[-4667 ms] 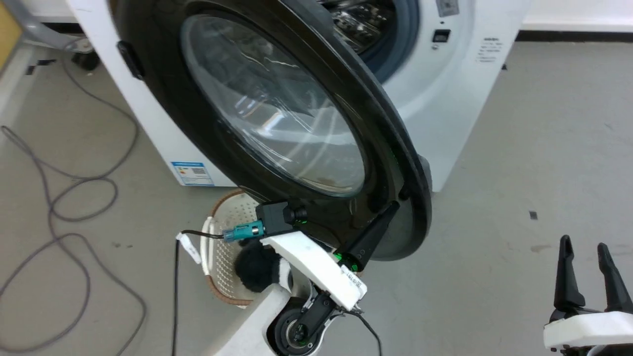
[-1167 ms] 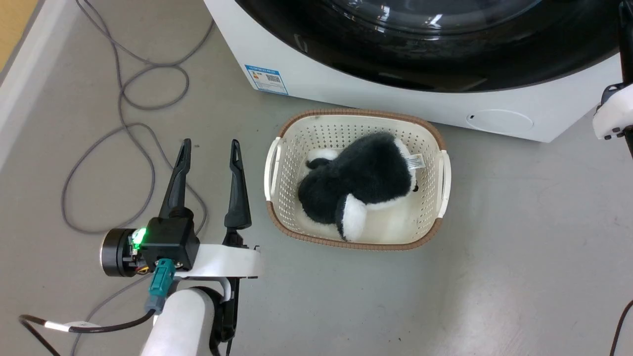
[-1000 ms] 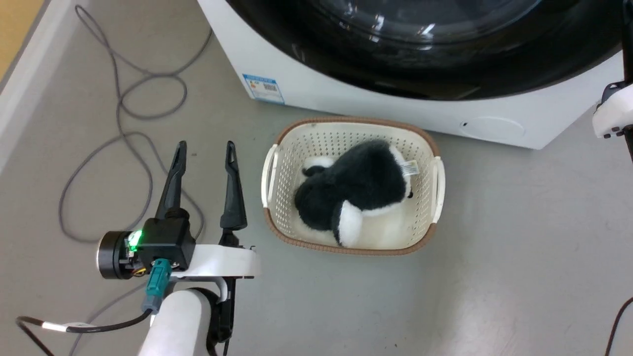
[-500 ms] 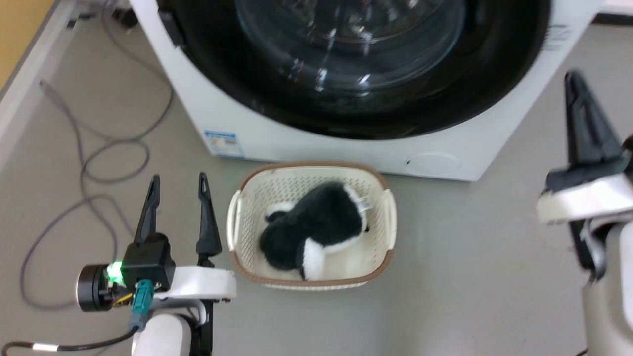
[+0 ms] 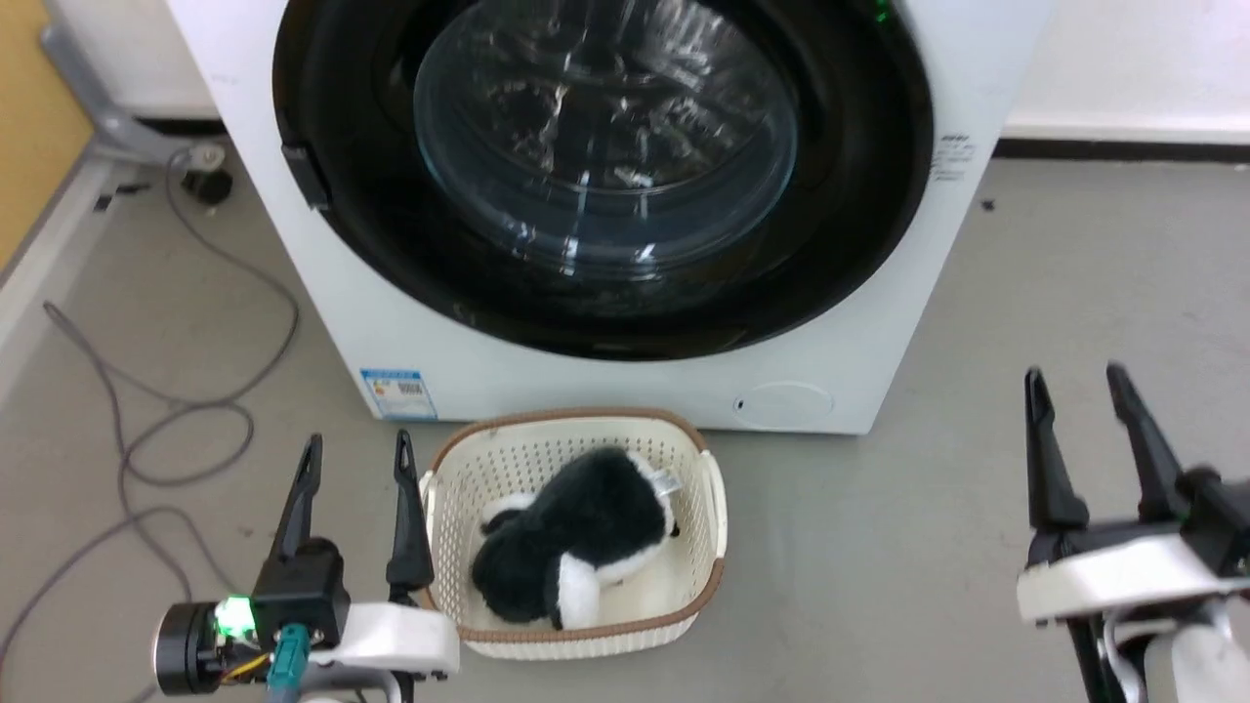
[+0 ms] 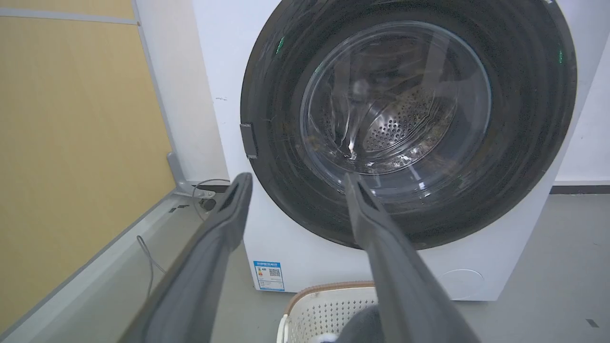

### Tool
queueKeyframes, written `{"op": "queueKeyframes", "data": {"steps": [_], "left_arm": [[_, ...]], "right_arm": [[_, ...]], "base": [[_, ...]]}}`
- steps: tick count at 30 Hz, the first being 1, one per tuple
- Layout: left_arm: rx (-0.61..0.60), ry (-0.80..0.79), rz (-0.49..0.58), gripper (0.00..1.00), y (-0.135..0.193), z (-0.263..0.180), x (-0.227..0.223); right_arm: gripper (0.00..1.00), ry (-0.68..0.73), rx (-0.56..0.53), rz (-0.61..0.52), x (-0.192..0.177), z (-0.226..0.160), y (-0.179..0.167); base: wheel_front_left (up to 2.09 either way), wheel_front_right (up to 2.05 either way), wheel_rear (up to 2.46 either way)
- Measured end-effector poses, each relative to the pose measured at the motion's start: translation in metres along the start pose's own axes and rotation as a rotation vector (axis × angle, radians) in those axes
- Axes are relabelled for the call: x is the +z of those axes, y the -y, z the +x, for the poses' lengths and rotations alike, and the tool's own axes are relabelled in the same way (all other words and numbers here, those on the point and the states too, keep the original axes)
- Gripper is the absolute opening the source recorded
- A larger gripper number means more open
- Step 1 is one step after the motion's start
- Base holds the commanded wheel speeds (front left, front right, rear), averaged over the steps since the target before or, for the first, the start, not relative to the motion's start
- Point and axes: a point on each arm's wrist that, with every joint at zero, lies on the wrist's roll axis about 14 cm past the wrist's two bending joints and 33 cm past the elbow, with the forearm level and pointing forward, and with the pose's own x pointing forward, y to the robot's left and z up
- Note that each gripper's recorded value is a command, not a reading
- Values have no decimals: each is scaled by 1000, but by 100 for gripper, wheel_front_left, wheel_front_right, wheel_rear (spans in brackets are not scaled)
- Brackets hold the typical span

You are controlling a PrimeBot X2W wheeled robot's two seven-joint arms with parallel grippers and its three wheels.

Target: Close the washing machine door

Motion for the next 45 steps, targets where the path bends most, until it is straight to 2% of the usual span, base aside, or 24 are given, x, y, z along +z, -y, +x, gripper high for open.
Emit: {"op": "queueKeyframes", "data": {"steps": [8,14,15,45], "left_arm": [[-23,8,7,100,5,-15,5],[-49,3,8,100,11,-17,4],[-48,2,8,0,11,-17,4],[-57,-41,2,0,9,-17,0]], "right_arm": [[100,-57,-39,69,-13,-45,8],[100,-70,-45,68,-15,-55,9],[0,-70,-45,67,-15,-55,9],[0,-110,-11,44,-18,-53,0]], "base": [[0,0,0],[0,0,0],[0,0,0],[0,0,0]]}}
